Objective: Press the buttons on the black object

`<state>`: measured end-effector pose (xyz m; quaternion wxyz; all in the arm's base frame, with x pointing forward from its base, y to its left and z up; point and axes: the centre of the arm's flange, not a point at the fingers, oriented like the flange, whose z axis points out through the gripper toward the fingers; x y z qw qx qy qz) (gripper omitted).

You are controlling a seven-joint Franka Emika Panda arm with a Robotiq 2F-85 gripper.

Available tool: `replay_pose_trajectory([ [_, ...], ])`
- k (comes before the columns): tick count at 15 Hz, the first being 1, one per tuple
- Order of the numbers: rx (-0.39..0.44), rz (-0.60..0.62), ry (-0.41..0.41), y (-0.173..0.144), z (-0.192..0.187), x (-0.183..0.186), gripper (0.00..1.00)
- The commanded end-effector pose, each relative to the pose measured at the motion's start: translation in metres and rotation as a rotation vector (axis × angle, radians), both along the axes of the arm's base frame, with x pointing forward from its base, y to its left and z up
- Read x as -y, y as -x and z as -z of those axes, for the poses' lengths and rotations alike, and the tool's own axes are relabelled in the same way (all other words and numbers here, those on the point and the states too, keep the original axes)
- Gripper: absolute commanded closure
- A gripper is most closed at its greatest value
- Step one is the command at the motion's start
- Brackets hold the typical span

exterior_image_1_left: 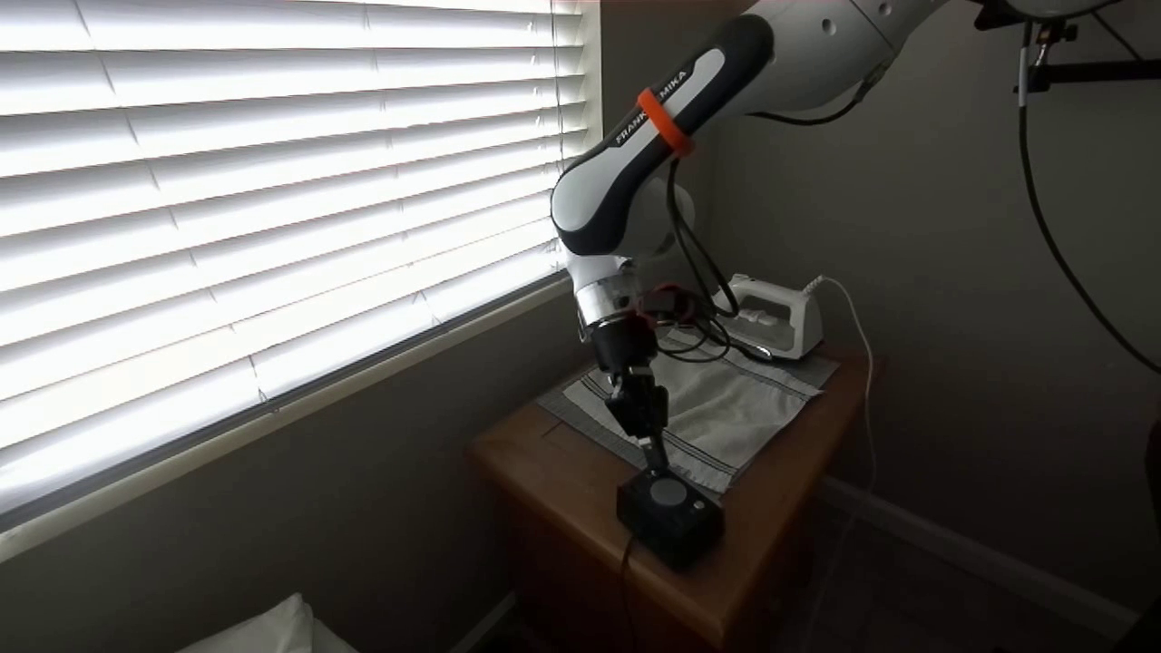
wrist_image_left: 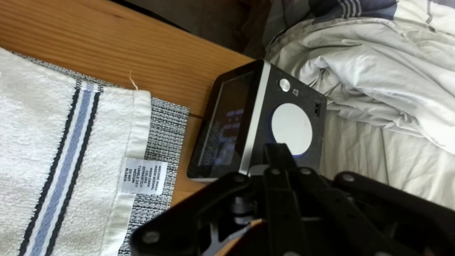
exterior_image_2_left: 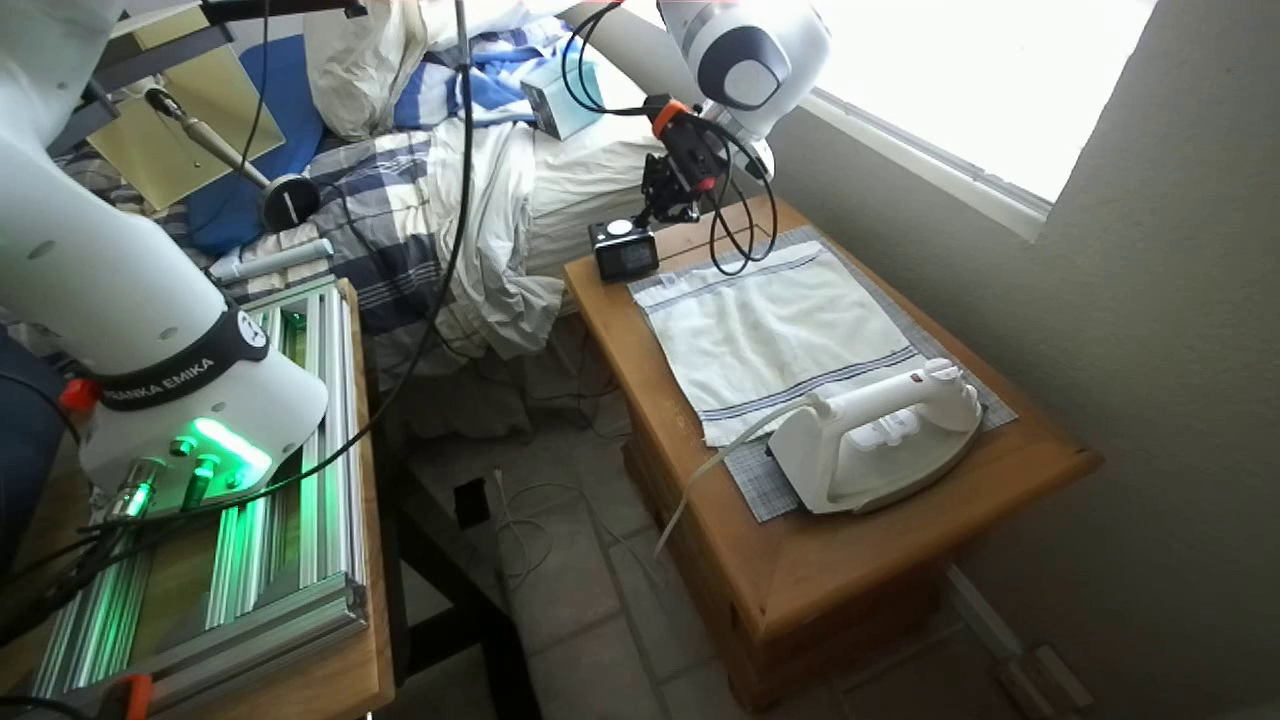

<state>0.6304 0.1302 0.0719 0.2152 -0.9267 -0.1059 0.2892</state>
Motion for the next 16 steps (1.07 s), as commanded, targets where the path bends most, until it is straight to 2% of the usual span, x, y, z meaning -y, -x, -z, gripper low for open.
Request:
replay_pose_trajectory([
  [1,-0.032,0.003,-0.032,-0.0093,0.0052,-0.0012,1.00],
  [6,-0.055,-0.005,-0.038,-0.0075,0.0079,-0.0036,1.00],
  [16,-0.045,-0.007,-0.031,-0.0103,0.0102,-0.0040,1.00],
])
